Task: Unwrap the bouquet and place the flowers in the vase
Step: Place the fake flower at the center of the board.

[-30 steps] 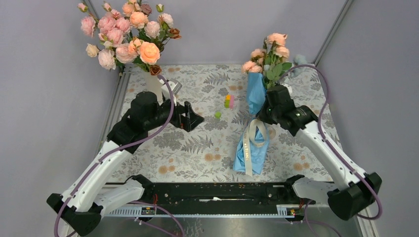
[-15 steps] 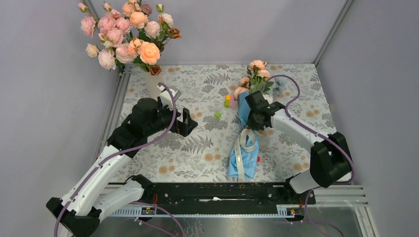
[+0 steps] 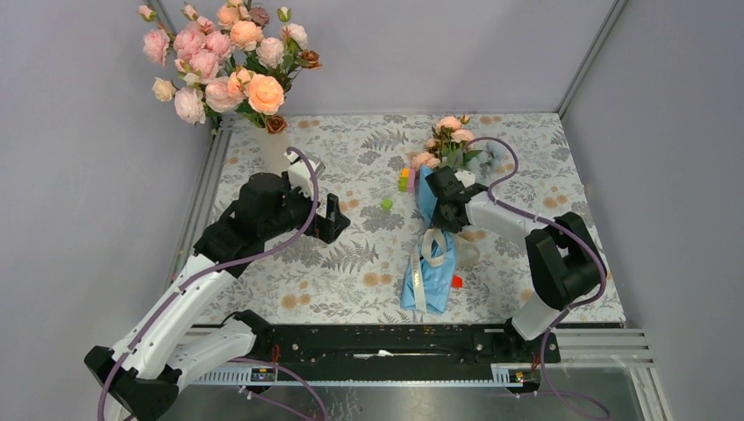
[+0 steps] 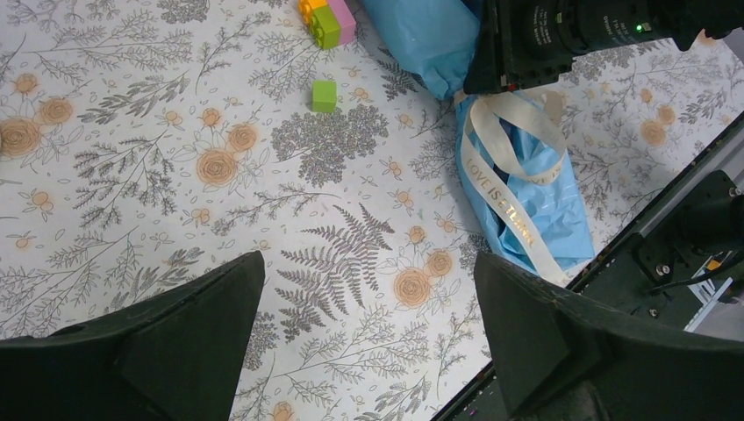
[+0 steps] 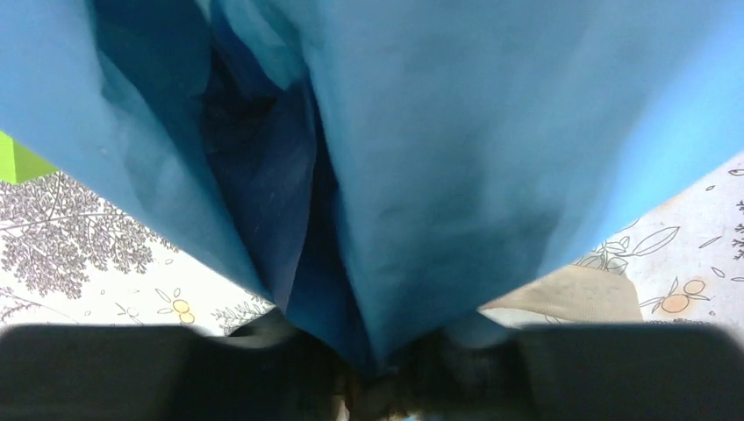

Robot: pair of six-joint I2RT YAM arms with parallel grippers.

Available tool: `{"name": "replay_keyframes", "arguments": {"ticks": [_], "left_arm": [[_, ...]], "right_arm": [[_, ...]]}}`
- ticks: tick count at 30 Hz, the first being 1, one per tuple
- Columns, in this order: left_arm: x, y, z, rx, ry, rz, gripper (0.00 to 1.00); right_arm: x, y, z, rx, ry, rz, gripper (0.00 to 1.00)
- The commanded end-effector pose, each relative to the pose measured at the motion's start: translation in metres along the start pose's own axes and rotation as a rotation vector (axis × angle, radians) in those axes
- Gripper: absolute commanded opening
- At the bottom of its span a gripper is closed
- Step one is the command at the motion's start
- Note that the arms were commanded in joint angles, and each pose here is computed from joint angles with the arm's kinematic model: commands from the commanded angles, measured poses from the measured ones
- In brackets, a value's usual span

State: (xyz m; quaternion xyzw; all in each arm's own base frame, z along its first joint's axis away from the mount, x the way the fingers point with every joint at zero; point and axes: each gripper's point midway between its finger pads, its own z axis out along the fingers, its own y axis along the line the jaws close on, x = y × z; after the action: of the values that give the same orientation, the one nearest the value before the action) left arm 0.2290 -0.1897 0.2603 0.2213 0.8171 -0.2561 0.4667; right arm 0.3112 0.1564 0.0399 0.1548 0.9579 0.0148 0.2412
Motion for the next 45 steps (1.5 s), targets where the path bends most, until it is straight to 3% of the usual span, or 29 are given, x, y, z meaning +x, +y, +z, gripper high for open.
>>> {"name": "replay_keyframes", "arguments": {"ticks": [1, 6, 15, 23, 30, 41, 45], "left_arm": [[-0.004, 0.007, 0.002, -0.027, -0.016, 0.022, 0.99], [-0.003, 0.010, 0.004, -0.037, -0.009, 0.021, 0.99], [-0.006, 0.007, 0.005, -0.023, -0.018, 0.013, 0.99], [-0.016, -0.026, 0.006, 0.125, -0.060, -0.183, 0.99], [0.038, -0.018, 0.039, 0.049, 0.018, -0.375, 0.98], [0.131, -0.061, 0.098, -0.057, 0.224, -0.394, 0.97], [0.147, -0.073, 0.114, -0.061, 0.270, -0.356, 0.89]], "right_arm": [[-0.017, -0.001, -0.005, 0.010, -0.100, -0.010, 0.42], [-0.025, -0.006, -0.023, -0.009, -0.143, -0.027, 0.77], [-0.036, -0.021, -0.076, -0.056, -0.201, -0.086, 0.99], [-0.038, -0.035, -0.141, -0.183, -0.227, -0.118, 1.00], [-0.030, -0.079, -0.146, -0.237, -0.170, 0.029, 0.98], [0.017, -0.126, -0.126, -0.118, -0.125, 0.210, 0.99], [0.030, -0.128, -0.121, -0.130, -0.115, 0.296, 0.94]]}}
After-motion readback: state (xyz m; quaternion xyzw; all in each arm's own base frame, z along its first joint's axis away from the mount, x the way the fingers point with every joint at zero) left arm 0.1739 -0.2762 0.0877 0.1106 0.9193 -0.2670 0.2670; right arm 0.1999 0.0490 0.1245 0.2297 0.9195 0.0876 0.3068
